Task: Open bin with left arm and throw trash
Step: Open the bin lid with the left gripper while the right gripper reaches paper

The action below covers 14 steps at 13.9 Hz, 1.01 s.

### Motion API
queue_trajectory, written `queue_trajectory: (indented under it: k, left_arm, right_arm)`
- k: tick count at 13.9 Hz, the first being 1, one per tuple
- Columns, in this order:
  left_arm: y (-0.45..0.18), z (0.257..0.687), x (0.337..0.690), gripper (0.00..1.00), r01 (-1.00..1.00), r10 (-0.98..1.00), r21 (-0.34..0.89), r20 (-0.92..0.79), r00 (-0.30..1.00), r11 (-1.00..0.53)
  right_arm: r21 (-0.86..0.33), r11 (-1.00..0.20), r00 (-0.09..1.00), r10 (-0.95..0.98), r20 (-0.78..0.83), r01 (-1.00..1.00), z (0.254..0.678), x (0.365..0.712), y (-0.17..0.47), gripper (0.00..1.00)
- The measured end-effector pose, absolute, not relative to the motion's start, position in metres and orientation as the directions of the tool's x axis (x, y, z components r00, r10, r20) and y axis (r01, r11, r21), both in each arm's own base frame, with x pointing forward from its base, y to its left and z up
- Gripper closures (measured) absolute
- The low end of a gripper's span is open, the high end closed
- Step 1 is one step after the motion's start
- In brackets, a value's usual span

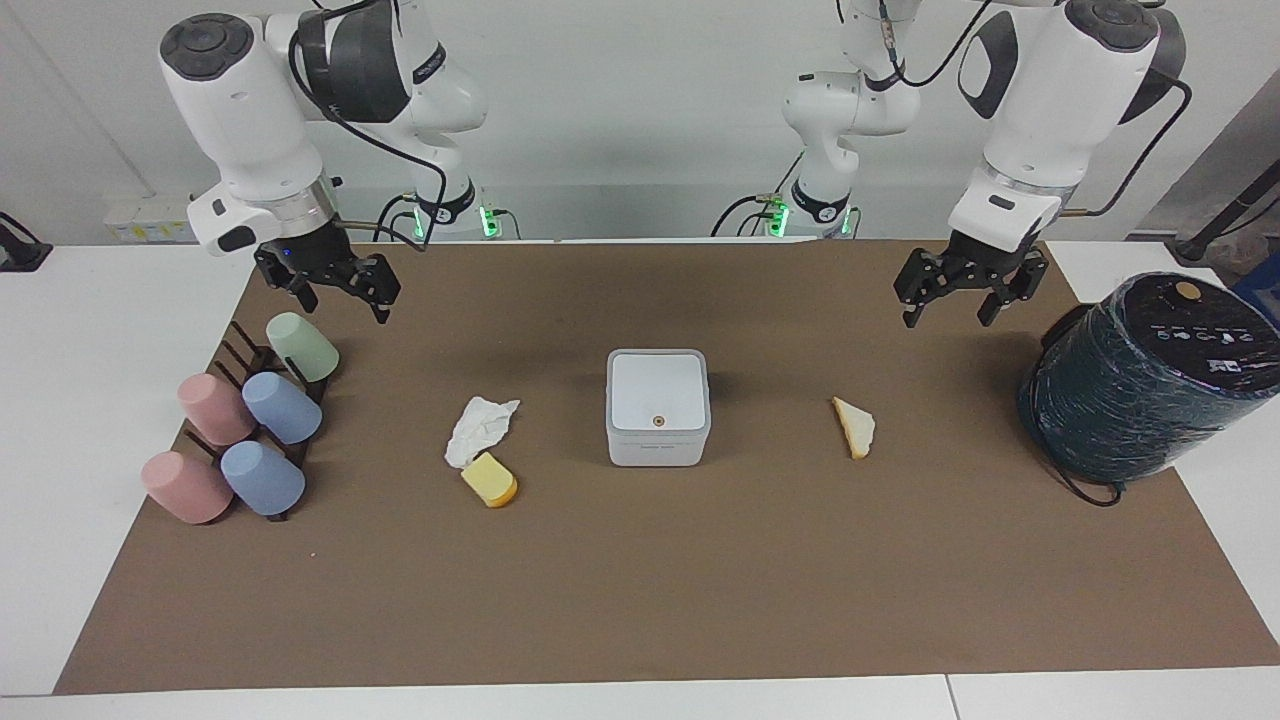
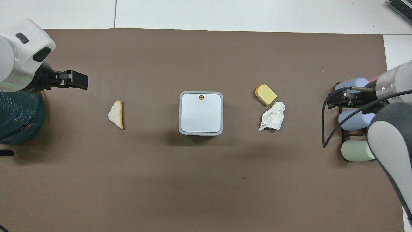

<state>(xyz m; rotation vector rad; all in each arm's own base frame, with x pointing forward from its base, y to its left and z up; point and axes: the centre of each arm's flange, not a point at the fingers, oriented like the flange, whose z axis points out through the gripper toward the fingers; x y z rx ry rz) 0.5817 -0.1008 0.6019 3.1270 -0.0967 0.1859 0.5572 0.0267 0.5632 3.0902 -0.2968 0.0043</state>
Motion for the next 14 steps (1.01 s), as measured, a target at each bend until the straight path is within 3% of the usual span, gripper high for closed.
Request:
queue_trajectory:
  k: [6, 7, 11, 13, 14]
  left_arm:
    - [-0.112, 0.601, 0.581, 0.0, -0.06, -0.058, 0.009, 0.129, 0.99, -0.998]
    - [-0.125, 0.599, 0.579, 0.07, -0.051, -0.049, 0.013, 0.13, 0.99, -0.999]
    - [-0.228, 0.571, 0.554, 0.61, 0.031, 0.037, 0.049, 0.126, 0.991, -0.998]
    - [-0.272, 0.552, 0.549, 0.66, 0.093, 0.106, 0.088, 0.149, 0.983, -0.992]
    - [-0.286, 0.543, 0.551, 0.77, 0.118, 0.134, 0.11, 0.155, 0.979, -0.987]
  right_arm:
    - [0.037, -0.981, 0.982, -0.19, 0.006, -0.19, 0.563, 0.557, 0.027, 0.0]
    - [0.037, -0.981, 0.982, -0.19, 0.006, -0.19, 0.563, 0.557, 0.027, 0.0]
    - [0.037, -0.981, 0.982, -0.19, 0.005, -0.19, 0.563, 0.557, 0.027, 0.0]
    - [0.04, -0.981, 0.982, -0.189, -0.007, -0.188, 0.561, 0.556, 0.028, 0.0]
    - [0.04, -0.982, 0.982, -0.186, -0.008, -0.186, 0.561, 0.556, 0.029, 0.0]
